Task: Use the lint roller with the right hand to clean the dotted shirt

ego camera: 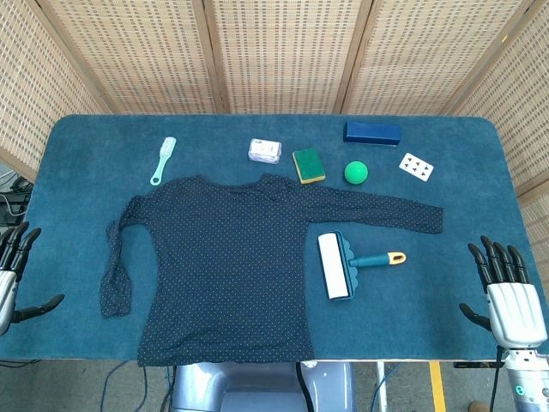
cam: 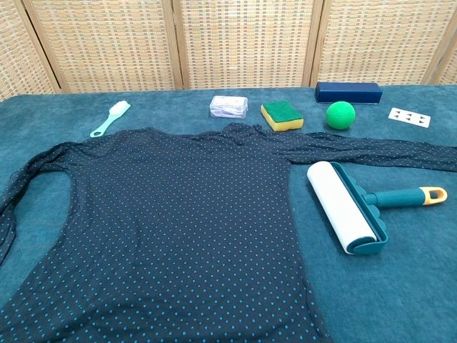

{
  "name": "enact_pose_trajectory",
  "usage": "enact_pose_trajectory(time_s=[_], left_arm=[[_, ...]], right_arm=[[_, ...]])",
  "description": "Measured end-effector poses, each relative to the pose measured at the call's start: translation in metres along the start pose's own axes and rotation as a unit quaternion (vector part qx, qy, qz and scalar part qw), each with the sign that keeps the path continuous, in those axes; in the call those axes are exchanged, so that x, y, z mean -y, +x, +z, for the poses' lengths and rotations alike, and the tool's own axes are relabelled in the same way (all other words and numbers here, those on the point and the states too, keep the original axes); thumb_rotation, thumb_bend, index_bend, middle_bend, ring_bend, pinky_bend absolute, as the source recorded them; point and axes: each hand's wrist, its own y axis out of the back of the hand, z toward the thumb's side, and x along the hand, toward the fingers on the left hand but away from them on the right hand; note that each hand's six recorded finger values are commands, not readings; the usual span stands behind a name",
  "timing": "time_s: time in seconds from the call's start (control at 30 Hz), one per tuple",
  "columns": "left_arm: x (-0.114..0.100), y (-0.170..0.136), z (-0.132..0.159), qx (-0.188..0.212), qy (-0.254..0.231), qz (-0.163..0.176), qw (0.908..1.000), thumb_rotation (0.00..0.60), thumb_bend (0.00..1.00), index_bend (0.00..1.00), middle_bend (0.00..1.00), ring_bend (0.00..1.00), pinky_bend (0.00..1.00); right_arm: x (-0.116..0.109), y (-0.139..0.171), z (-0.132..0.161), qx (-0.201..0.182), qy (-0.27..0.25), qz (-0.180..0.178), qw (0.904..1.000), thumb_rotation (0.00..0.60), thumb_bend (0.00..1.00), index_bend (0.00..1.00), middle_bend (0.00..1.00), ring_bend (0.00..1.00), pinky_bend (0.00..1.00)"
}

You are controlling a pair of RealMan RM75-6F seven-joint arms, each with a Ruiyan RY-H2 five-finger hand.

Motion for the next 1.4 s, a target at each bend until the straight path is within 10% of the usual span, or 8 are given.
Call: enact_pose_trajectory(time_s=[0.17,0.27,0.4,0.47,0.8,1.03,1.4], left_arm=[[0.001,0.001,0.000,-0.002,0.001,0.001,1.0000,0.600,0.00,0.00,0.00,0.00,0.00],[0.002,0.002,-0.001,-0.005,0.003,-0.001,1.0000,0.600,0.00,0.00,0.00,0.00,0.00],[0.005,0.006,-0.003,-0.010,0.003,-0.005,0.9999,0.600,0.00,0.00,0.00,0.00,0.00],[0.006,0.009,-0.003,-0.012,0.003,-0.007,0.9999,0.600,0.00,0.00,0.00,0.00,0.00],[0.014,0.022,-0.007,-0.029,0.010,-0.021,0.9993,0.600,0.00,0.00,0.00,0.00,0.00],[0.017,0.027,-0.009,-0.038,0.013,-0.026,0.9988,0.600,0.00,0.00,0.00,0.00,0.00],[0.018,0.029,-0.009,-0.039,0.014,-0.027,0.9988,0.600,0.00,0.00,0.00,0.00,0.00]], right_arm=[[0.002,-0.005,0.001,-0.001,-0.006,0.008,0.9999,0.600,0.00,0.00,0.05,0.04,0.00],[0.002,-0.017,0.007,-0.008,-0.006,0.014,0.9998,0.600,0.00,0.00,0.31,0.35,0.08],[0.000,-0.039,0.019,-0.023,-0.011,0.020,0.9995,0.600,0.00,0.00,0.77,0.83,0.82],[0.002,-0.051,0.027,-0.034,-0.015,0.028,0.9989,0.600,0.00,0.00,0.91,0.95,0.98],[0.044,-0.113,0.076,-0.050,-0.046,0.146,0.9869,0.600,0.00,0.14,1.00,1.00,1.00],[0.076,-0.144,0.117,-0.049,-0.017,0.186,0.9812,0.600,0.13,0.39,1.00,1.00,1.00],[0.112,-0.150,0.138,-0.047,0.032,0.225,0.9727,0.600,0.29,0.43,1.00,1.00,1.00]])
